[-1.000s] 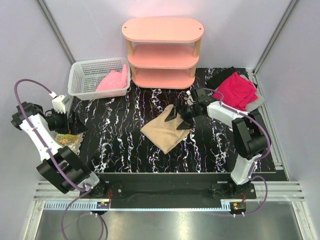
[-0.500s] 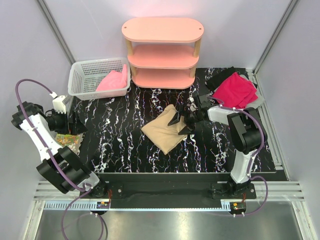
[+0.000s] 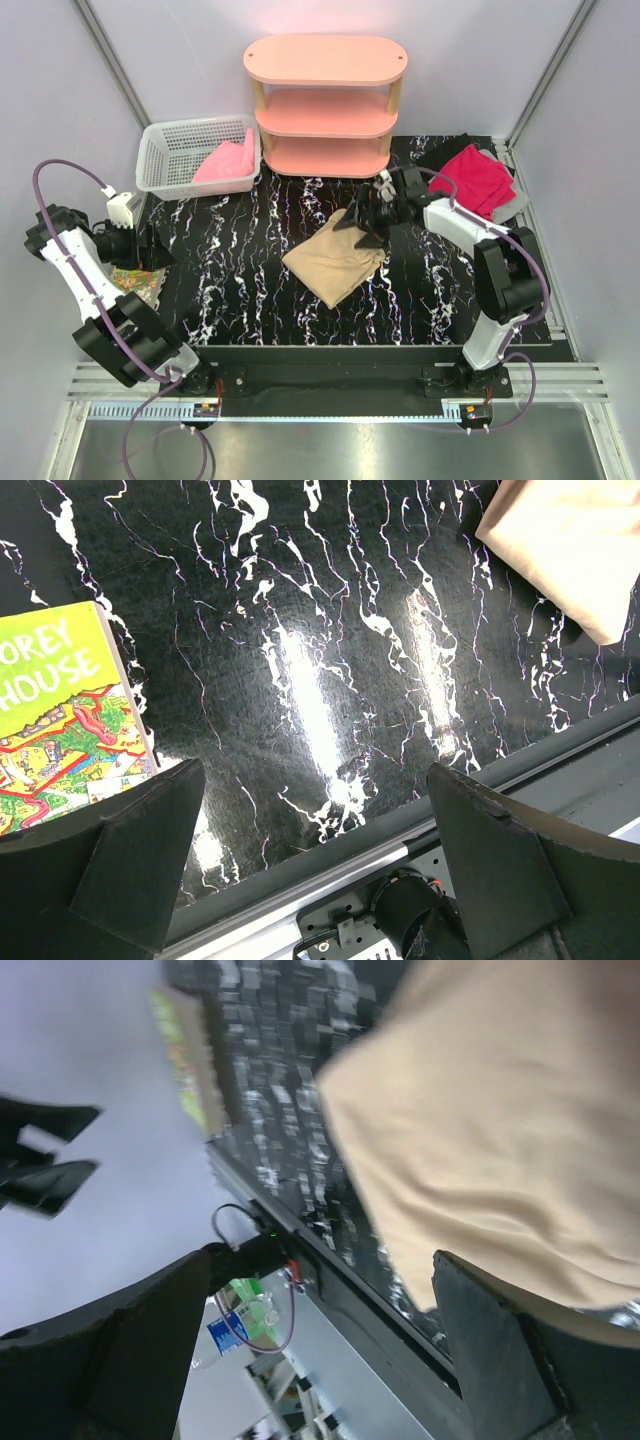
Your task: Fold and stack the t-shirts
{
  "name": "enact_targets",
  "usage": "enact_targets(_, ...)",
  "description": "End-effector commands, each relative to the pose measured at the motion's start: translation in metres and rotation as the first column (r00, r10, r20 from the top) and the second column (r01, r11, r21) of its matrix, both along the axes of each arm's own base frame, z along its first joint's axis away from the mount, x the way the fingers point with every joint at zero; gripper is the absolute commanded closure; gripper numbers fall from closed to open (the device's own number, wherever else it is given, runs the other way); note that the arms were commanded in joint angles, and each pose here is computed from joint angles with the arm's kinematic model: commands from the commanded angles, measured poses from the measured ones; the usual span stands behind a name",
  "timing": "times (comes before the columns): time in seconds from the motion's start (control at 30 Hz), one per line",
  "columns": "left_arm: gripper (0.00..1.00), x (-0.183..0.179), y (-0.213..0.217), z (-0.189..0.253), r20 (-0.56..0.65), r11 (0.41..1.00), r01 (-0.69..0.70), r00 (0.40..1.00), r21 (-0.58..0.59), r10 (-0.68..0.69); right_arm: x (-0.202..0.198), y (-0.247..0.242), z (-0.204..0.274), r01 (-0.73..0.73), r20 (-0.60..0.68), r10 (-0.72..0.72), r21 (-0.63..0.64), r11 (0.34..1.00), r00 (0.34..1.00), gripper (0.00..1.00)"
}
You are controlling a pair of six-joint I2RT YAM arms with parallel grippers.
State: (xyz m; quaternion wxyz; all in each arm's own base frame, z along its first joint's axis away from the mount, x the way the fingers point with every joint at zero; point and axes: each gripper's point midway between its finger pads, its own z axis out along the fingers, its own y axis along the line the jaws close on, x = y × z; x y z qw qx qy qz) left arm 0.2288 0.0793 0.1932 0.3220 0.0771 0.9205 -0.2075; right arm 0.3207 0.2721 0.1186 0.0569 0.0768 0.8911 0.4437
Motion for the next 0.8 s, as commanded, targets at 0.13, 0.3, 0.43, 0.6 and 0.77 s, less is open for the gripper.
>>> enact_targets(0.13,0.01,-0.002,-0.003,0.005,0.020,1.000,0.009,1.000,0.020,-0.009,0.016,0.043,0.055,-0.092,0.102,0.073,0.197,0.976,0.992,0.00)
enact_targets(0.3,0.01,-0.003,-0.001,0.007,0.019,0.999,0.003,1.000,0.041,-0.004,0.033,0.054,0.001,-0.103,0.032,0.098,0.233,0.967,0.995,0.00)
enact_targets(0.43,0.01,-0.007,-0.004,0.007,0.018,0.999,0.015,1.000,0.039,-0.015,0.039,0.058,-0.036,-0.106,-0.019,0.114,0.259,0.960,0.993,0.00)
enact_targets(0.6,0.01,-0.011,-0.009,0.003,0.002,0.999,0.039,0.999,0.031,-0.039,0.033,0.058,-0.034,-0.120,-0.026,0.133,0.291,0.949,0.991,0.00)
enact_targets(0.77,0.01,-0.011,-0.026,0.000,-0.025,0.995,0.092,0.996,0.025,-0.092,0.045,0.047,0.045,-0.180,0.159,0.139,0.278,0.943,0.977,0.00)
